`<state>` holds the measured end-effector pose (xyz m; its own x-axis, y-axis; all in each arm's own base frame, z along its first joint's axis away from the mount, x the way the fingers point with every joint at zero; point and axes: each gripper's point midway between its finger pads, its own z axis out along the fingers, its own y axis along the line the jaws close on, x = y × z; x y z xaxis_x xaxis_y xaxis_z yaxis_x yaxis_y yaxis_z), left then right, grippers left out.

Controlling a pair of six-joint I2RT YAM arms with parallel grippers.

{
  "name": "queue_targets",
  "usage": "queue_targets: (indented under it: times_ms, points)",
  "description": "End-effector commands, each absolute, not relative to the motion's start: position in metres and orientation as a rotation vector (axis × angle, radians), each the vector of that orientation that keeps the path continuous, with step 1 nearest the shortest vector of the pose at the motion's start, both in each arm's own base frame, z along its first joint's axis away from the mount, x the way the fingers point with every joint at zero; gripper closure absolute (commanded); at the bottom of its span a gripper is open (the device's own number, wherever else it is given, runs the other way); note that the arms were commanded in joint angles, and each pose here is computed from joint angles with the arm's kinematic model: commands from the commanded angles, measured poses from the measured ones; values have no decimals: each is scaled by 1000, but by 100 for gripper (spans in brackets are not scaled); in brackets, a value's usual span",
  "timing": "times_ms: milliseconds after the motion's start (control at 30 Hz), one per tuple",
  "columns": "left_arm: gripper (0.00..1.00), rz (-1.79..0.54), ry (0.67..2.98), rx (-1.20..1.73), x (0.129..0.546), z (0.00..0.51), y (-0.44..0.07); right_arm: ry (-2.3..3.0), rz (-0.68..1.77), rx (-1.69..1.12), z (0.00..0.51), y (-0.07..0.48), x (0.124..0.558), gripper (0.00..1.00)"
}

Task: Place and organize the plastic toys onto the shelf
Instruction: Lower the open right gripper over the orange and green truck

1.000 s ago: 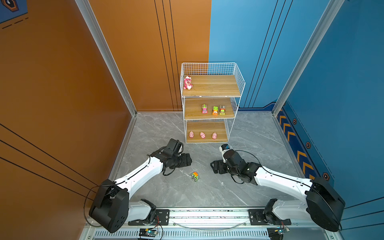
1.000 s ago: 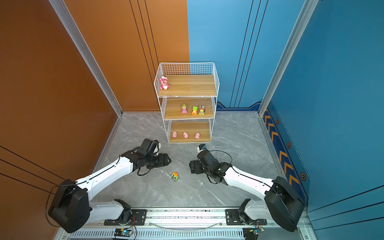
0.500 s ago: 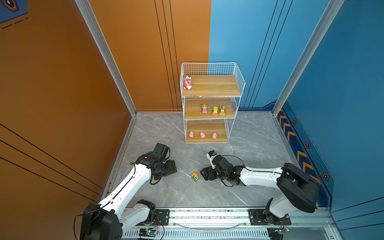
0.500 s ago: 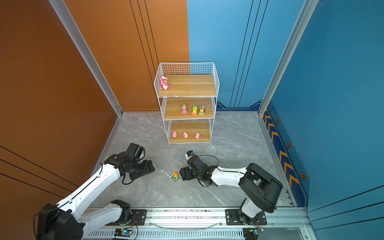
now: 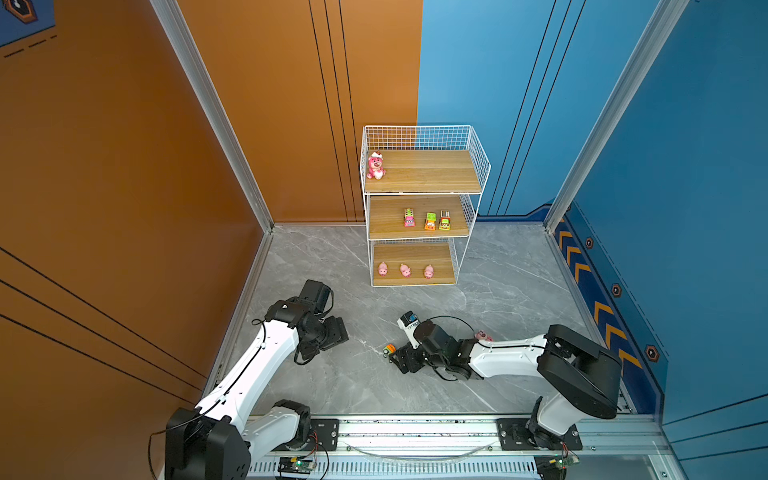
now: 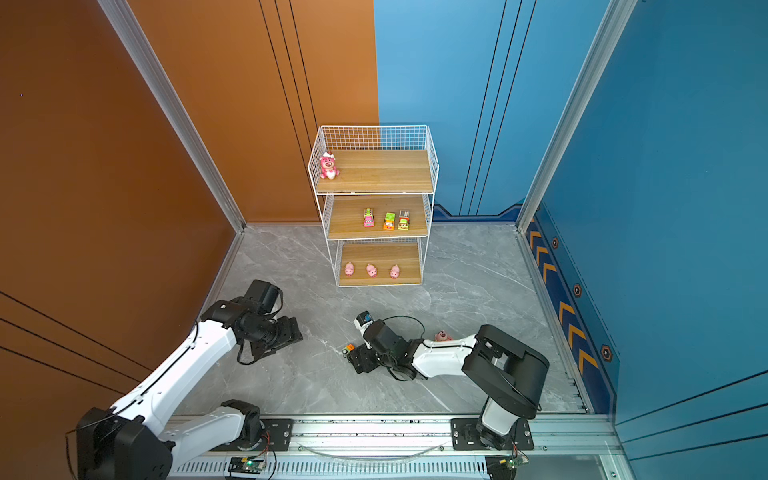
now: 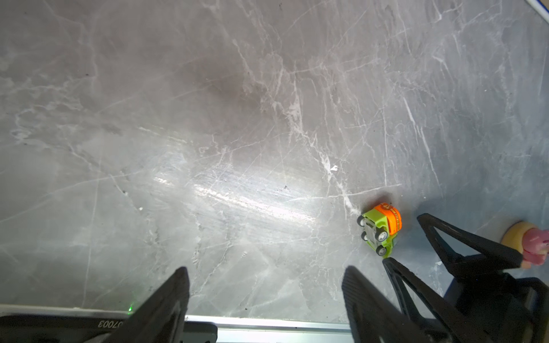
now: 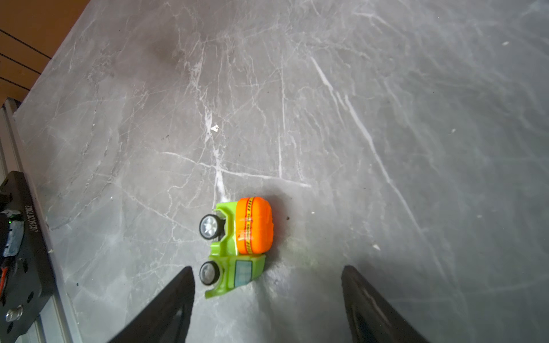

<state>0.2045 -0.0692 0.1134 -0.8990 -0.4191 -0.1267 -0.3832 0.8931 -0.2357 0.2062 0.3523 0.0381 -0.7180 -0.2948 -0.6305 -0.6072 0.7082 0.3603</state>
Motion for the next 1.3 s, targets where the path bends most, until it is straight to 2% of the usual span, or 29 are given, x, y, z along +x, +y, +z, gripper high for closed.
queue_targets:
  times_ms: [0, 200, 267, 400, 533, 667, 967, 1100, 1267]
  points:
    - [18, -294, 2886, -634, 198, 124, -64, 2329, 785, -729, 44, 368, 208, 25]
    - [18, -307, 2863, -637, 202, 130, -64, 2316, 695, -766, 33, 375, 207, 33]
    - [18, -308, 2859, -629, 204, 132, -64, 2318, 666, -777, 28, 377, 208, 39]
    - [17, -304, 2847, -608, 208, 137, -63, 2313, 557, -796, 26, 377, 212, 57]
    - [17, -299, 2837, -590, 211, 140, -61, 2291, 411, -810, 31, 371, 218, 63]
    - [17, -284, 2834, -583, 215, 141, -57, 2274, 218, -824, 35, 353, 229, 66]
    - [17, -323, 2823, -569, 228, 135, -56, 2061, -393, -944, 55, 316, 257, 66]
    - [17, -347, 2816, -560, 236, 133, -57, 1950, -606, -1006, 50, 322, 263, 66]
    - [17, -358, 2817, -544, 244, 133, -55, 1884, -712, -1049, 37, 340, 261, 65]
